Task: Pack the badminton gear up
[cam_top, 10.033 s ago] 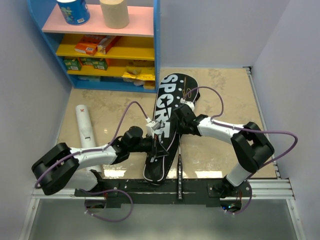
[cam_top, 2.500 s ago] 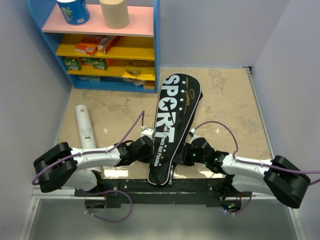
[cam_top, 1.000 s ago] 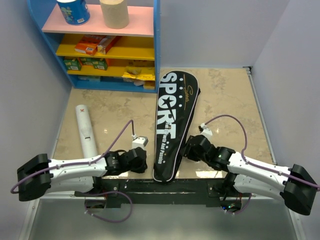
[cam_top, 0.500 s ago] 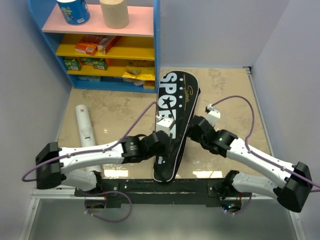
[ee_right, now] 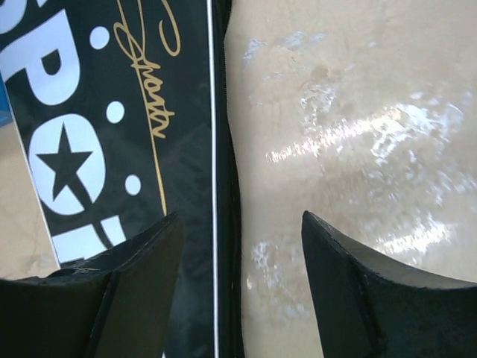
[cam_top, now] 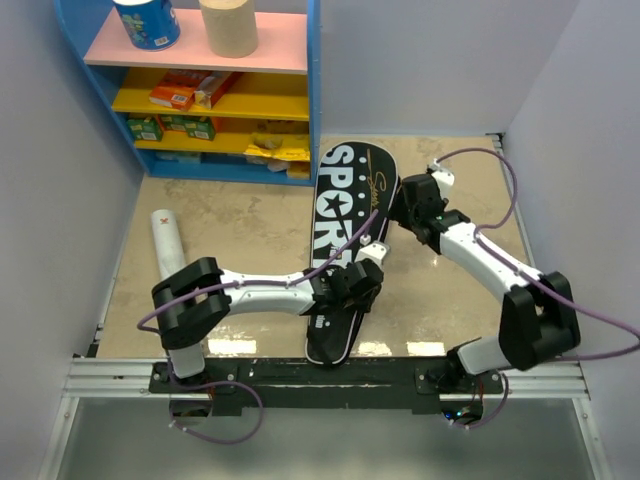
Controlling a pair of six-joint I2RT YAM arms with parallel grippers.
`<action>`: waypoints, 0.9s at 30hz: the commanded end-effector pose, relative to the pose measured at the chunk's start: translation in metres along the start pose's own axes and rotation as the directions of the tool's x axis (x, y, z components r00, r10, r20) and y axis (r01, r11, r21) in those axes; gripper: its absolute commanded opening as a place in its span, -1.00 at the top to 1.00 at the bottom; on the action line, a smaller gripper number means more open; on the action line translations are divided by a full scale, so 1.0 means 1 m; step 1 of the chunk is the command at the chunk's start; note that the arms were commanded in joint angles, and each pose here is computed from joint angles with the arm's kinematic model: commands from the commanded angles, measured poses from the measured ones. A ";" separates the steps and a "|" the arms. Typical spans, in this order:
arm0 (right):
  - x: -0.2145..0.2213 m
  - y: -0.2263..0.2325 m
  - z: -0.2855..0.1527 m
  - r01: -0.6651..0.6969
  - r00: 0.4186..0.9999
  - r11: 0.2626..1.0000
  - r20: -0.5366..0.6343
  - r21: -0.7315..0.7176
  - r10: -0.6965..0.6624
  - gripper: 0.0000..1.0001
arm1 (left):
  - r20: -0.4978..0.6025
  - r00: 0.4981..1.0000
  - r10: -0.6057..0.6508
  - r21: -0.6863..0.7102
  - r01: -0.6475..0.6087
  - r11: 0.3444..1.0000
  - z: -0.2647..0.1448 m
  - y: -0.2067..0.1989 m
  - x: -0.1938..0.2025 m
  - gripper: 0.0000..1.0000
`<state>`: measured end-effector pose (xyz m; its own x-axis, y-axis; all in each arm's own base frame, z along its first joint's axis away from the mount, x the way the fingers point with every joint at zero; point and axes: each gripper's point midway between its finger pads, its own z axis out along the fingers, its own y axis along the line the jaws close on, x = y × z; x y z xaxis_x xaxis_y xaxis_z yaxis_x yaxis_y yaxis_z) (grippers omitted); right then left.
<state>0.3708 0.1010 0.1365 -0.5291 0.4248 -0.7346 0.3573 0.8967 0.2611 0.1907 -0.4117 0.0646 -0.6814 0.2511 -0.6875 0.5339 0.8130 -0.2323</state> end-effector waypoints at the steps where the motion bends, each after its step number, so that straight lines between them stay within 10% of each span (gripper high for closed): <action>1: -0.019 0.032 0.037 0.017 1.000 0.982 0.013 -0.189 -0.014 -0.34 | 0.086 0.996 0.012 0.008 -0.013 1.000 0.006 -0.006 -0.023 0.30; 21: 0.023 0.052 0.152 -0.107 0.988 0.920 -0.143 -0.377 0.056 -0.24 | -0.040 0.999 -0.034 -0.017 0.033 0.999 0.024 0.039 0.056 0.31; 27: 0.054 0.051 0.171 -0.157 0.967 0.917 -0.244 -0.368 0.068 0.12 | -0.055 0.997 -0.050 -0.020 0.049 0.999 0.019 0.047 0.069 0.32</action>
<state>0.5002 0.1377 0.0338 -0.6031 0.4988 -0.6224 0.1017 0.8220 0.5603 0.1889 -0.3966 0.0212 -0.6900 0.2009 -0.6954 0.5253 0.8000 -0.2901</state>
